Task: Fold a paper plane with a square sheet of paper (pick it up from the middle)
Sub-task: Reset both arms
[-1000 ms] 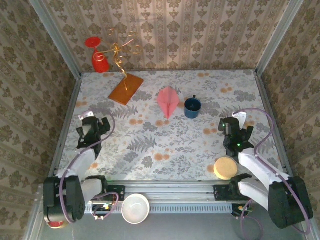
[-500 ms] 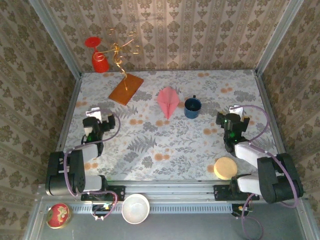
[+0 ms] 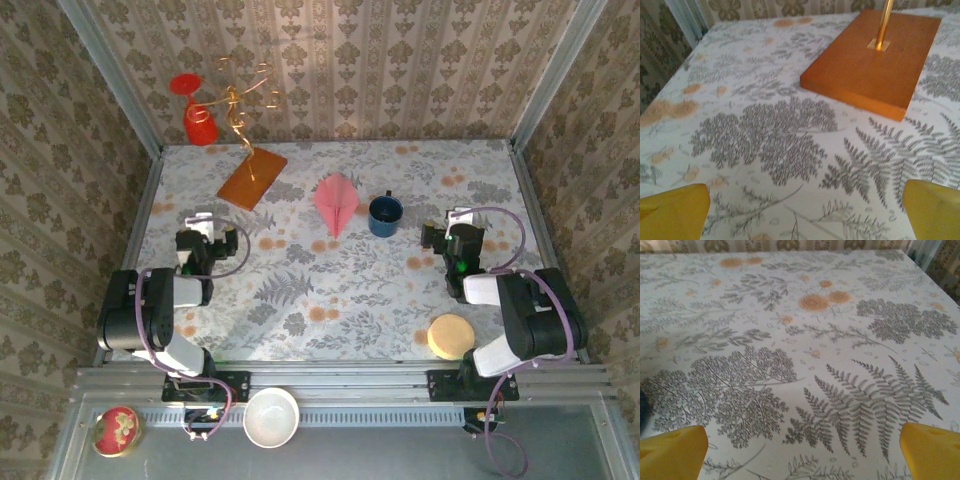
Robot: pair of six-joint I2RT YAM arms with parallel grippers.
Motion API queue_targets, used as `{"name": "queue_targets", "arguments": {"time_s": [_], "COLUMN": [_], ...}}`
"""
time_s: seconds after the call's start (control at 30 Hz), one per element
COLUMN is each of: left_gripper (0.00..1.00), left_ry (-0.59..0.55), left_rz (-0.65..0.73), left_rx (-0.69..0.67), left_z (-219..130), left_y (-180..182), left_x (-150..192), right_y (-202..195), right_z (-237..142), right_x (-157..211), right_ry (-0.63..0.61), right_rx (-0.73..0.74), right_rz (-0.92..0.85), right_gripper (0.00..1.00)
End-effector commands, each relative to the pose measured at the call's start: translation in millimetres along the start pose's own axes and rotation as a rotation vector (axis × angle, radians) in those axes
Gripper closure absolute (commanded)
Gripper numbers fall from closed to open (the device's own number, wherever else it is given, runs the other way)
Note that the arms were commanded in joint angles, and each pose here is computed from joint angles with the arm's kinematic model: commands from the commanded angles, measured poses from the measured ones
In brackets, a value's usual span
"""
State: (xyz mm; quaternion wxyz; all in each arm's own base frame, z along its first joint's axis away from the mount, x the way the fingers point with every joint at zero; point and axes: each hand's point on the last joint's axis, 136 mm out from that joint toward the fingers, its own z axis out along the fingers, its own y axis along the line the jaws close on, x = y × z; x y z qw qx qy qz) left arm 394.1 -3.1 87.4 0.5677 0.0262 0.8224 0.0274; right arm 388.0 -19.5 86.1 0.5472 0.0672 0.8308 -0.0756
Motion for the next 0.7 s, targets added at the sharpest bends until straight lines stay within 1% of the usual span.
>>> {"name": "queue_targets", "arguments": {"time_s": [0.0, 0.23, 0.37, 0.67], "left_gripper": [0.0, 0.0, 0.0, 0.0], "left_ry": [-0.018, -0.026, -0.018, -0.018], "left_rz": [0.03, 0.05, 0.033, 0.032], "left_rx": [-0.026, -0.02, 0.01, 0.011], "left_z": [2.6, 1.8, 3.5, 3.8], "left_y": [4.0, -0.5, -0.3, 0.1], "left_x": [-9.6, -10.8, -10.3, -10.7], "right_y": [6.1, 5.6, 5.2, 5.4], "right_z": [0.8, 3.0, 3.8, 3.6], "right_x": [-15.3, -14.8, -14.6, -14.8], "right_ry": [-0.068, -0.06, -0.056, -0.056], "right_rx": [-0.039, -0.046, -0.054, -0.055], "right_rz": [0.007, 0.012, 0.017, 0.018], "right_gripper": [0.0, 0.0, 0.0, 0.0]}}
